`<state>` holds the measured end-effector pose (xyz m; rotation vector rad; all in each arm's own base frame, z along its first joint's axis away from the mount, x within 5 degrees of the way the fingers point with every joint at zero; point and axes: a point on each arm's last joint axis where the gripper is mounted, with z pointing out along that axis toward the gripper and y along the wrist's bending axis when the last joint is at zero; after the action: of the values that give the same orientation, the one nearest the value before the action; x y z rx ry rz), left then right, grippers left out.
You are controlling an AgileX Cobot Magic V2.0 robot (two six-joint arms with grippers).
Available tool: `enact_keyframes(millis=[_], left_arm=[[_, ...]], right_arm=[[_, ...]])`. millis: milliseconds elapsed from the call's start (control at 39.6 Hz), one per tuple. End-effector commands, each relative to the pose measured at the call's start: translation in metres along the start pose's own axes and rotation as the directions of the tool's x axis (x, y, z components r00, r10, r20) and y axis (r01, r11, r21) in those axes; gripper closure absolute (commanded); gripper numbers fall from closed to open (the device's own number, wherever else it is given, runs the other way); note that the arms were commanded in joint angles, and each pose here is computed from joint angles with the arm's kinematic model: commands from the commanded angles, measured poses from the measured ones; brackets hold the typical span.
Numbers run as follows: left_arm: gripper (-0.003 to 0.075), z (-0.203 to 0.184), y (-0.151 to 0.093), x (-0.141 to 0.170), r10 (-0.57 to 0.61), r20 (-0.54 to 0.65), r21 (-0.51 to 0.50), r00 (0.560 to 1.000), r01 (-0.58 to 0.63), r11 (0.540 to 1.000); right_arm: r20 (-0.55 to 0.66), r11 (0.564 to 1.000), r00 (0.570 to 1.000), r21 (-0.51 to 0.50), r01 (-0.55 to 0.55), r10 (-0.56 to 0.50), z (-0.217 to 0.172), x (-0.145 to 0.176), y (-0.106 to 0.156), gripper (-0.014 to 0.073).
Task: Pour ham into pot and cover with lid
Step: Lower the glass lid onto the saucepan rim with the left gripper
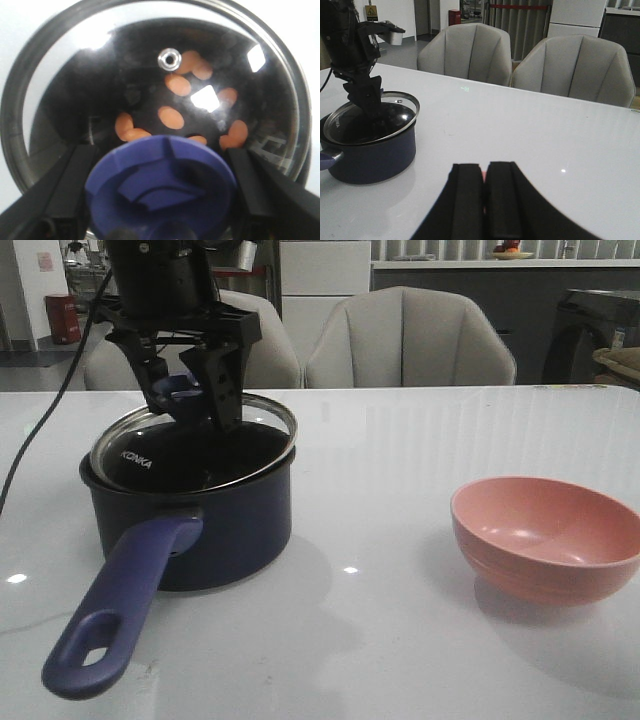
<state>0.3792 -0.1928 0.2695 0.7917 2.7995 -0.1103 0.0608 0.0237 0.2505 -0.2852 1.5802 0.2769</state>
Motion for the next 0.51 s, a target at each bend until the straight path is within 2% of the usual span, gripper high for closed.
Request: enact_keyframes(millis=[0,101,354,480], left_arm=[[0.037,-0.038,-0.0021,0.0099,-0.005,0.022,0.012,1.0,0.005,1.0],[0.0352,-0.0381,-0.0022,0.0114,-0.005,0.019,0.012,1.0,0.005,1.0],[0.0182,-0.0383,-0.0023,0.0114,-0.005,0.019,0.012,1.0,0.005,1.0],[0.0153,-0.0383,-0.0023,0.0114,-0.005,0.019,0.012,1.0,0.005,1.0]], right_arm=[[0.092,1.0,0.996,0.023,-0.002,0.0,-0.0009,-0.0151,-0.002,0.0457],[0.092,1.0,0.996,0.023,-0.002,0.0,-0.0009,-0.0151,-0.002,0.0457],[0.092,1.0,0.996,0.023,-0.002,0.0,-0.0009,-0.0151,-0.002,0.0457],[0.092,1.0,0.996,0.023,-0.002,0.0,-0.0009,-0.0151,-0.002,0.0457]])
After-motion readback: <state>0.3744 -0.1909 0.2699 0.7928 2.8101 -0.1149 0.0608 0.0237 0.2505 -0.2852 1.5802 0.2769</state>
